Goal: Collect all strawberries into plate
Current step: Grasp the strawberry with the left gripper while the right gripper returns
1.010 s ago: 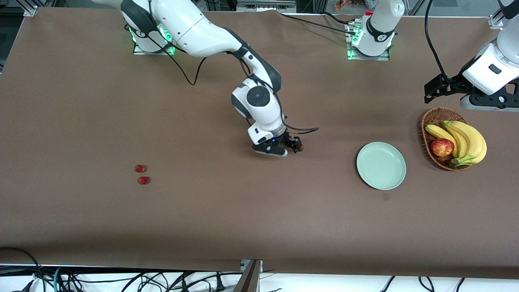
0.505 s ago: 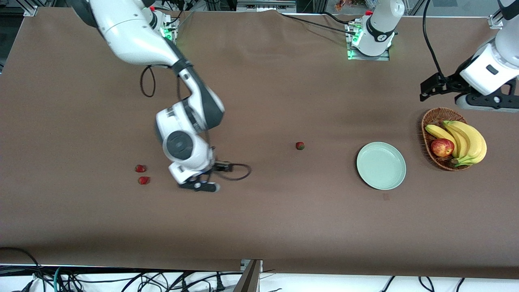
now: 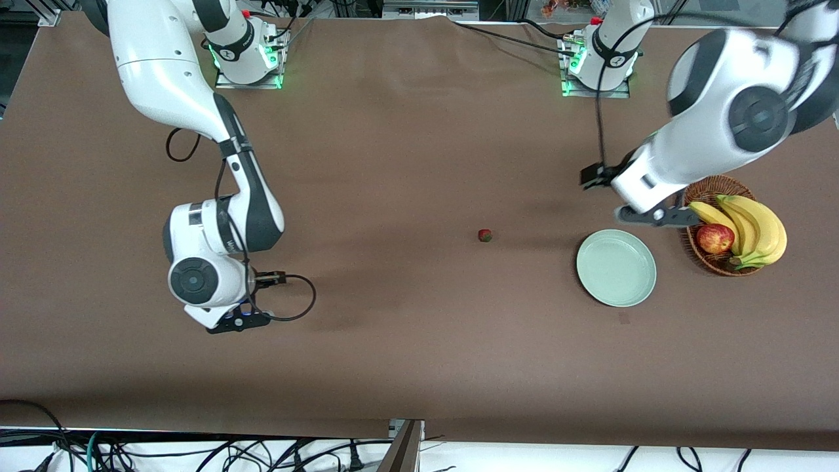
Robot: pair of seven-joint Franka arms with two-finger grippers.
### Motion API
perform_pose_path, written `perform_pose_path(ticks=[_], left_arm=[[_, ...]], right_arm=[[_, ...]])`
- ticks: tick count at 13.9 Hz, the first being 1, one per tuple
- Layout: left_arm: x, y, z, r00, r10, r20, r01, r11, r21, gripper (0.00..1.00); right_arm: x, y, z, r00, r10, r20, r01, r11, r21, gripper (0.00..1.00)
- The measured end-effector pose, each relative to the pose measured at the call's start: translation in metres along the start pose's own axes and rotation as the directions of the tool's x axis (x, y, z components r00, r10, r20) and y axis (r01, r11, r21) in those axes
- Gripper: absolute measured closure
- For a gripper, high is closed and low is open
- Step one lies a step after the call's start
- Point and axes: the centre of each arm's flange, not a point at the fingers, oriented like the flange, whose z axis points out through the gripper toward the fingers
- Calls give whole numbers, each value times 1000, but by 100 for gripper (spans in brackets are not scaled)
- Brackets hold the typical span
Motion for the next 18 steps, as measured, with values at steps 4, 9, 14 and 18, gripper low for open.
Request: perform_pose_path(ticks=[4, 9, 14, 18], left_arm=[[36, 54, 90, 993, -117, -2, 117, 993, -36, 0], [46, 112, 185, 981, -183, -63, 176, 979, -106, 0], [31, 126, 257, 968, -232, -97, 217, 965, -149, 0], [14, 152, 270, 961, -256, -107, 239, 960, -147, 0]], right_arm=[[-2, 65, 24, 996, -87, -20, 88, 996, 11, 0], [-5, 89, 60, 987, -132, -92, 133, 991, 5, 0], [-8, 80, 69, 991, -81, -105, 92, 991, 102, 0], [-9, 80, 72, 992, -78, -100, 89, 990, 107, 22]])
